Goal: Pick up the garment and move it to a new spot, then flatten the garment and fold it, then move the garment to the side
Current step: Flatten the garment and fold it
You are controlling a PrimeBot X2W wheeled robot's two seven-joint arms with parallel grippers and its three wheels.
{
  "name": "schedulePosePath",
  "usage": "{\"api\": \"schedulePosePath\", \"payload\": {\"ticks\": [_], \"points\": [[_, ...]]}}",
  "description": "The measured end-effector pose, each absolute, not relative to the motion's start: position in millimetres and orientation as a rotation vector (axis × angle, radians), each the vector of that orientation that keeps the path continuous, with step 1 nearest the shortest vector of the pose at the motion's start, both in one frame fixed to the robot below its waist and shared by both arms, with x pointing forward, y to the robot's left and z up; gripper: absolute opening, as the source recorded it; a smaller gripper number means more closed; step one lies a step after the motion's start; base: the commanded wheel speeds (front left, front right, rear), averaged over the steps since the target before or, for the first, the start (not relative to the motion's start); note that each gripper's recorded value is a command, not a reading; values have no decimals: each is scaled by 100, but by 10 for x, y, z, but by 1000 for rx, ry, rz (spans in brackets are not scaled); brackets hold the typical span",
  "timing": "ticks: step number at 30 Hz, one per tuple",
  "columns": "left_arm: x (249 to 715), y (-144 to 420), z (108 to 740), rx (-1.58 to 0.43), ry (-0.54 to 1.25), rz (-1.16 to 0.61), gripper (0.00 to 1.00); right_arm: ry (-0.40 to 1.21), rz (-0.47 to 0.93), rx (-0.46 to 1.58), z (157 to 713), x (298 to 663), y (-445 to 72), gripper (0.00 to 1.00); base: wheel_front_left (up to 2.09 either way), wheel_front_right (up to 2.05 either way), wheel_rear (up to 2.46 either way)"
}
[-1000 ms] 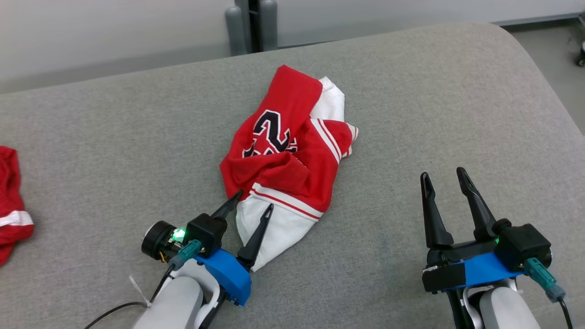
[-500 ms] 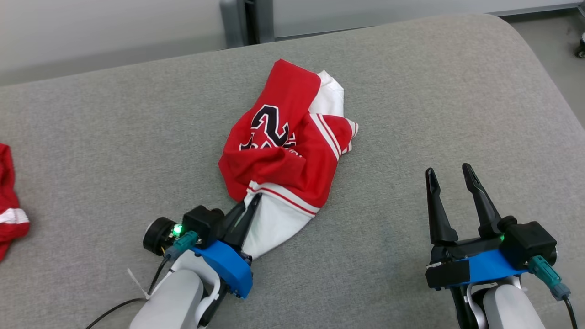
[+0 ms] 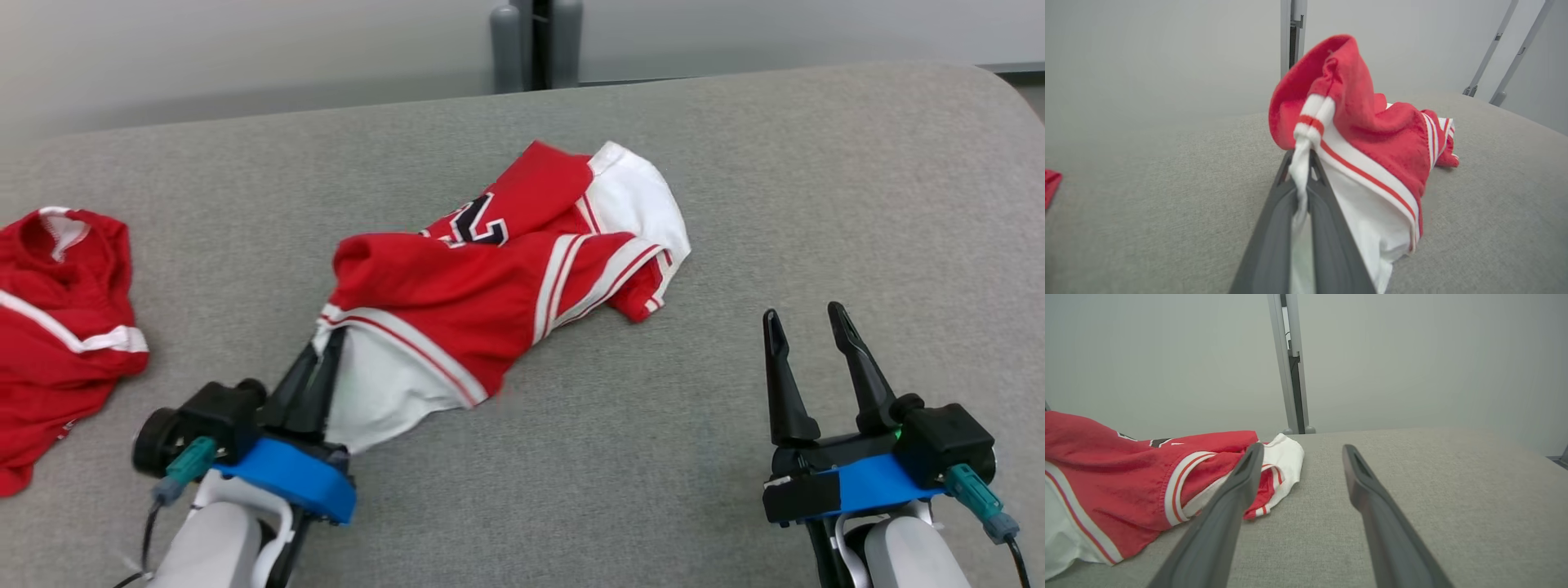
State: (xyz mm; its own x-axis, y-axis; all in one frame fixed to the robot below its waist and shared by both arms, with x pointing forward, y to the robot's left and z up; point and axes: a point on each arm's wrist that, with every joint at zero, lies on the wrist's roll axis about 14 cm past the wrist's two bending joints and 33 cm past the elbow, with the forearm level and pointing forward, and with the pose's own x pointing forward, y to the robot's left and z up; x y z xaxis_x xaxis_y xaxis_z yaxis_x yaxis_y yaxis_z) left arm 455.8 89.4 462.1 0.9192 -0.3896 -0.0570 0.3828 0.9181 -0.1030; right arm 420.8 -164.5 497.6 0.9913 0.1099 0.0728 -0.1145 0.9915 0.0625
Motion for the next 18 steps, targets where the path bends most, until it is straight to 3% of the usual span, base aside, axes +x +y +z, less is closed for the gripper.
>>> {"api": "schedulePosePath", "payload": {"ticks": [9, 16, 17, 18], "points": [[4456, 1808, 4699, -36, 48, -159, 0, -68, 172, 81, 4964, 4274, -1426, 100, 0, 0, 0], [4532, 1961, 4721, -15, 41, -119, 0, -62, 160, 83, 4950, 4248, -1472, 100, 0, 0, 0], [4553, 1950, 4719, -14, 41, -120, 28, -62, 153, 83, 4948, 4242, -1497, 100, 0, 0, 0], [4576, 1939, 4723, -16, 39, -120, 100, -61, 146, 82, 4947, 4236, -1520, 100, 0, 0, 0]]}}
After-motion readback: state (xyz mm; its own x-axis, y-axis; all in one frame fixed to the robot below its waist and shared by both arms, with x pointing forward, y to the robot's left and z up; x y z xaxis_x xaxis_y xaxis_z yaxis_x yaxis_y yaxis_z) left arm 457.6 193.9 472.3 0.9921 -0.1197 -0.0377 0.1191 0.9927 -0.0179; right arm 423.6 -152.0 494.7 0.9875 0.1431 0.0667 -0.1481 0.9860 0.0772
